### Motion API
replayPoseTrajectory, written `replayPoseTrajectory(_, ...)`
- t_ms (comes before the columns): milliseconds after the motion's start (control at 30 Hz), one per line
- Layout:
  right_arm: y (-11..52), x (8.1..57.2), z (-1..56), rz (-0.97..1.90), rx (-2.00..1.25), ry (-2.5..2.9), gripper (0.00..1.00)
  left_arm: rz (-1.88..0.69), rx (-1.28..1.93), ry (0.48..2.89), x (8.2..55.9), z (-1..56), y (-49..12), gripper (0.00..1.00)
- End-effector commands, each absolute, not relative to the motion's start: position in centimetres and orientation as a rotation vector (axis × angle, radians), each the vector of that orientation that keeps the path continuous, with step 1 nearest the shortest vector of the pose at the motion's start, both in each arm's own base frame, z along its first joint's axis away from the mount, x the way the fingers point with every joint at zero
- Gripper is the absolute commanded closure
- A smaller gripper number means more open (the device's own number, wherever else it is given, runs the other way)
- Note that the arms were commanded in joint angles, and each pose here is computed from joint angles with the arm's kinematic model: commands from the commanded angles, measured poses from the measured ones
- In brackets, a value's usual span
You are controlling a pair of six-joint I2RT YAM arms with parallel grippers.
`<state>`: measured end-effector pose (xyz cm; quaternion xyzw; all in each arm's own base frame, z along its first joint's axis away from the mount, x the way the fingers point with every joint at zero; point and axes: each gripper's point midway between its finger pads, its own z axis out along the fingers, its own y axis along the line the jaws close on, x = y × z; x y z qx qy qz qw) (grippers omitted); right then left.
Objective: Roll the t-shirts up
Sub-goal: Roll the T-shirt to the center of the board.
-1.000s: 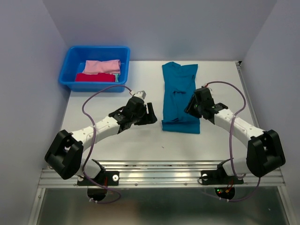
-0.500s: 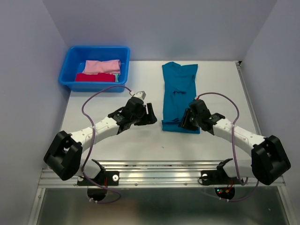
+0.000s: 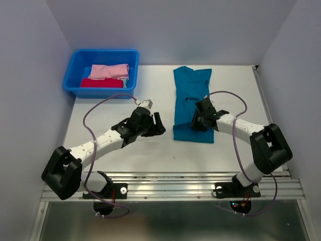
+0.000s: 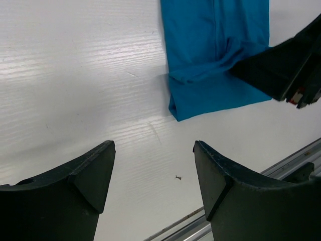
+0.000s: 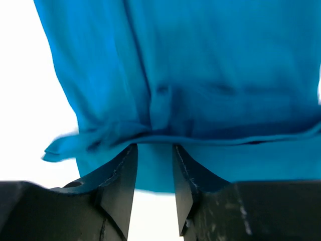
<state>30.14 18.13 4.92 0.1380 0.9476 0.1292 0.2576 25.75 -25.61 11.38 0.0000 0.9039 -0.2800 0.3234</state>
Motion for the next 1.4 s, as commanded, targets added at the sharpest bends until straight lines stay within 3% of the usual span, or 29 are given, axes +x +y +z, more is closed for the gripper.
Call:
replayPoseTrajectory(0,16.7,34.7,6.2,0.281,0.423,2.470,0.62,-0.747,-0.060,2.299,26.3,12.8,-24.9,0.25)
replayPoseTrajectory(200,16.4,35.8,6.8,0.310,0.462,2.464,0.62,-0.776,-0.043,2.269,26.4,13.2,-25.4,0.26)
replayPoseTrajectory(500,13.0,32.6,7.6,0.247,0.531,2.423,0.59,-0.814,-0.013,2.185,26.9,14.8,-26.2,0.26)
replayPoseTrajectory(700,8.6,30.3,7.5,0.315,0.683,2.400,0.57,-0.840,-0.021,2.318,27.0,12.0,-28.5,0.33)
replayPoseTrajectory(900,8.0,27.8,6.5,0.431,0.762,2.419,0.49,-0.896,-0.036,2.421,26.8,8.8,-30.9,0.33)
replayPoseTrajectory(1167,8.0,25.4,3.9,0.468,0.837,2.471,0.48,-0.952,-0.005,2.513,26.4,5.7,-32.7,0.33)
replayPoseTrajectory(1367,8.5,24.6,3.0,0.515,0.861,2.469,0.49,-0.964,-0.014,2.545,26.0,3.7,-32.9,0.49)
